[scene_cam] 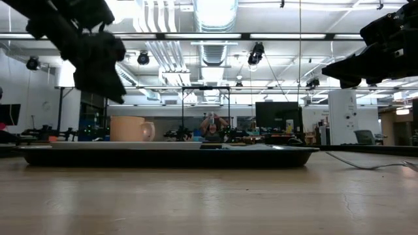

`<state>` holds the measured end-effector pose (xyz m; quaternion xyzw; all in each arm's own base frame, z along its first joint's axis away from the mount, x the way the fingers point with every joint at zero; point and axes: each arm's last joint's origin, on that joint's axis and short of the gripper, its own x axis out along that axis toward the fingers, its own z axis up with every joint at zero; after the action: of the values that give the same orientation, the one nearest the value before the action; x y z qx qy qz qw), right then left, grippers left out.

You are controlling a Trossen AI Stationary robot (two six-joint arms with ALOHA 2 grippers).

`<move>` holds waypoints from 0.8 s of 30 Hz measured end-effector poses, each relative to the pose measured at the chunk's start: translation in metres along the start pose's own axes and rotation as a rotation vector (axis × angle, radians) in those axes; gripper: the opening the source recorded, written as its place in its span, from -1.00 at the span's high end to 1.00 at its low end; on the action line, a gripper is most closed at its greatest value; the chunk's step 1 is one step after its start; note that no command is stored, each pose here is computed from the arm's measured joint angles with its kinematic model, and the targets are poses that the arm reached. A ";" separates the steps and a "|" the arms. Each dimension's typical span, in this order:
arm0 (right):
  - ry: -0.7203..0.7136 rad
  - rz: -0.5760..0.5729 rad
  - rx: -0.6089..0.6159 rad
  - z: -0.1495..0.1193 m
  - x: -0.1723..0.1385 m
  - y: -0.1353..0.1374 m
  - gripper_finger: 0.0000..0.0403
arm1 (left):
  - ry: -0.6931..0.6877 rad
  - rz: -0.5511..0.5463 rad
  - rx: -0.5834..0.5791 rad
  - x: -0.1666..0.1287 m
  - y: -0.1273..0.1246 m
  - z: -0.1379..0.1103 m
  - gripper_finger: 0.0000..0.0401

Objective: Set up tray
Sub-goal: Put the black bowl on the white plate on the black tray

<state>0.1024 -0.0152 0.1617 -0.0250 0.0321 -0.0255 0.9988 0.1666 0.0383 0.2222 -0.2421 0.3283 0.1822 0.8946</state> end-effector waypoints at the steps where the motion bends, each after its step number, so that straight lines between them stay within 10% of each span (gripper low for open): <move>1: 0.000 -0.001 0.000 0.000 0.000 0.000 0.49 | -0.005 -0.018 0.012 -0.002 -0.004 0.002 0.29; 24: 0.000 0.000 0.000 0.000 0.000 0.000 0.54 | 0.044 -0.463 0.214 -0.063 -0.115 -0.028 0.29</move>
<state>0.1024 -0.0152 0.1617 -0.0249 0.0321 -0.0256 0.9988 0.1633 -0.0814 0.2819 -0.2188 0.3010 -0.0687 0.9257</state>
